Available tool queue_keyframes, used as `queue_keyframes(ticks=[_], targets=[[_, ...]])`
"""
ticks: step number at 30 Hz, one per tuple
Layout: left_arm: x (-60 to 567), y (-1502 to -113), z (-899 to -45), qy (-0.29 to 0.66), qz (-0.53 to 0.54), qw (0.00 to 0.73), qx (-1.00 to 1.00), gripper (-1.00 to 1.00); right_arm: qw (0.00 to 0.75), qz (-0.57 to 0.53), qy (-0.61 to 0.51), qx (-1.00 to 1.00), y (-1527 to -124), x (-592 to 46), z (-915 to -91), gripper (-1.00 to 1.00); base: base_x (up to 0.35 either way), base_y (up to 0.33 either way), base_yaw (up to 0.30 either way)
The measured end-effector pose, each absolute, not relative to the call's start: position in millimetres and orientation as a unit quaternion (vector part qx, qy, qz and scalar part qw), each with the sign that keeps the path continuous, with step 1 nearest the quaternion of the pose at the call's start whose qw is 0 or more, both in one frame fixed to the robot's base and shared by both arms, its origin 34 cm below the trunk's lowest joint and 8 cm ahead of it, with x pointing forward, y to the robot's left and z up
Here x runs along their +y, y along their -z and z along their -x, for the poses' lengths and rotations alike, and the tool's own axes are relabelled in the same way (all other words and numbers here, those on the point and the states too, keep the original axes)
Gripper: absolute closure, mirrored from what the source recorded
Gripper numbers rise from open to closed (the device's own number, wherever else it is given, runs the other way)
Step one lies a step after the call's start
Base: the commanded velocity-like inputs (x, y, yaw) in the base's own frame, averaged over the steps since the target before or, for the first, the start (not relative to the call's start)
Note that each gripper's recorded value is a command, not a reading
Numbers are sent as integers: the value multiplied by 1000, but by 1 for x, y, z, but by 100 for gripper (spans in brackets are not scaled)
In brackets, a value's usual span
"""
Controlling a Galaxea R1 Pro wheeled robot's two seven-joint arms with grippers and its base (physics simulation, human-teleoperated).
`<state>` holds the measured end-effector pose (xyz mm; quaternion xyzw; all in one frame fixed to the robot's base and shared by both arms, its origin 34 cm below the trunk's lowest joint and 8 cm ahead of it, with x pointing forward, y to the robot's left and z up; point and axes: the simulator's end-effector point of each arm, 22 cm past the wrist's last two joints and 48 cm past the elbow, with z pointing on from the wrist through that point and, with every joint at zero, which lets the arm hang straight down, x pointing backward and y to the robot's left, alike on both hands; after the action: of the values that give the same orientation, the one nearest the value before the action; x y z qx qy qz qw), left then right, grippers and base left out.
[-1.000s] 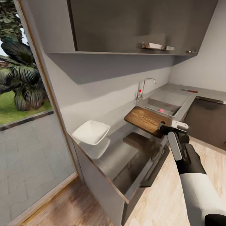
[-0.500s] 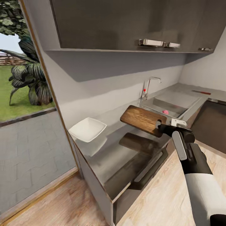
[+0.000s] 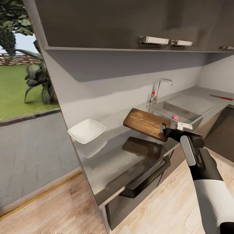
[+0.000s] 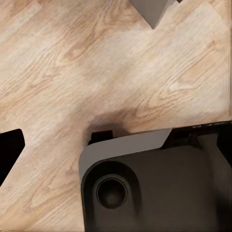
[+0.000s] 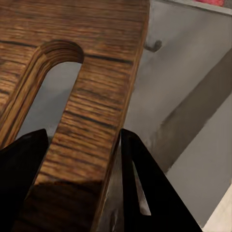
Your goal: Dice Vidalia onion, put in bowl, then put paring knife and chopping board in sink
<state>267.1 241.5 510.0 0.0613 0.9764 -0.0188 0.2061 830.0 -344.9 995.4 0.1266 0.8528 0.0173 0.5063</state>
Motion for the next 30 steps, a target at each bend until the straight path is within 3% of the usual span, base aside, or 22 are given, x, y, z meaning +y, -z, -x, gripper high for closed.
queue_keyframes(ticks=[30], targets=[[242, -506, -255, 19, -60, 191, 980, -100, 490, -81, -23, 867, -970, -312, -836, 100, 0, -334, 204]])
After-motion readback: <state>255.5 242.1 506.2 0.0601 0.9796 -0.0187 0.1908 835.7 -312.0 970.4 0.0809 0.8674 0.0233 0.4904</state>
